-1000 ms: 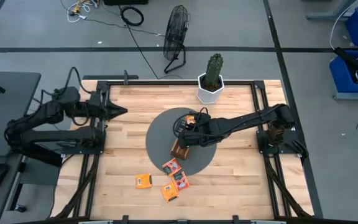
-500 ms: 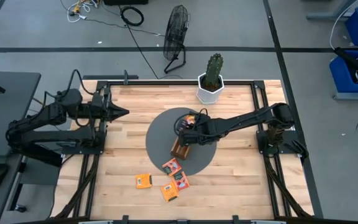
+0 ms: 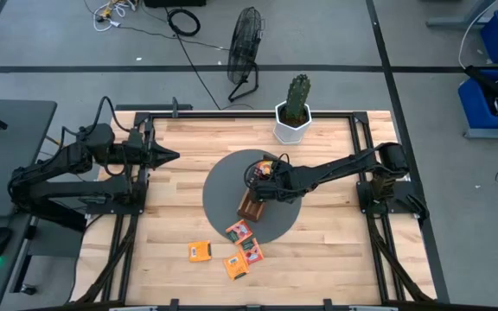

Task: Pick & Place Tea
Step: Put the white tea bag into the middle section of the wooden organizer, then put the red tea bag into the bottom section of the wooden organizer

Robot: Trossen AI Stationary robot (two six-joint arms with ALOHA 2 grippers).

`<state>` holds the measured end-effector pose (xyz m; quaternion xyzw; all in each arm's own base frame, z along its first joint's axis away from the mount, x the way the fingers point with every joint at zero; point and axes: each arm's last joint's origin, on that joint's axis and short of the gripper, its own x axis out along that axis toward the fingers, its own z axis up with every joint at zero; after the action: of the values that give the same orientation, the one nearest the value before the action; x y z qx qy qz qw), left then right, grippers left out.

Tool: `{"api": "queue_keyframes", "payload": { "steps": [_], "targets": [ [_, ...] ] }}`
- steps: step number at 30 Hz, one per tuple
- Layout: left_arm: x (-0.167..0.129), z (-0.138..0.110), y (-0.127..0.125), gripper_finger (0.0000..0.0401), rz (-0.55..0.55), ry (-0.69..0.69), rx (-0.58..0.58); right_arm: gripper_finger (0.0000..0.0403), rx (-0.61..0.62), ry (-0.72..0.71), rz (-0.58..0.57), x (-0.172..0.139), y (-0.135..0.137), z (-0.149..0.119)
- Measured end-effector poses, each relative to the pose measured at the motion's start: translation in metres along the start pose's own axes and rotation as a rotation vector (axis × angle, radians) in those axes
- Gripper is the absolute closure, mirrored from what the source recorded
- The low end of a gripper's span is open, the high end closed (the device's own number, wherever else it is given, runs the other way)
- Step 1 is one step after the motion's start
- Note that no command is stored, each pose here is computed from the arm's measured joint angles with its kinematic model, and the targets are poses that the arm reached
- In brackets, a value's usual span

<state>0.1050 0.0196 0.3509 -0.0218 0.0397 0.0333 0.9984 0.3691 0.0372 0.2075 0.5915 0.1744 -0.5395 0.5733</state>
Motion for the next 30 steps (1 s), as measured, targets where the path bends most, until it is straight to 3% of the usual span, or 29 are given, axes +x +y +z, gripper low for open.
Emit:
{"api": "queue_keyframes", "payload": {
  "steps": [10,20,25,30],
  "targets": [
    [0.0,0.0,0.0,0.0389,0.0,0.001,0.012,0.0373,-0.014,0.015,-0.01,0.001,0.0,0.001],
    [0.0,0.0,0.0,0.0389,0.0,0.001,0.013,0.0275,-0.056,0.01,-0.004,0.002,0.003,0.006],
    [0.0,0.0,0.0,0.0389,0.0,0.001,0.013,0.0242,-0.203,0.032,0.045,-0.008,0.013,0.003],
    [0.0,0.0,0.0,0.0389,0.0,0.002,0.013,0.0237,-0.423,0.069,0.135,-0.029,0.027,-0.008]
  ]
}}
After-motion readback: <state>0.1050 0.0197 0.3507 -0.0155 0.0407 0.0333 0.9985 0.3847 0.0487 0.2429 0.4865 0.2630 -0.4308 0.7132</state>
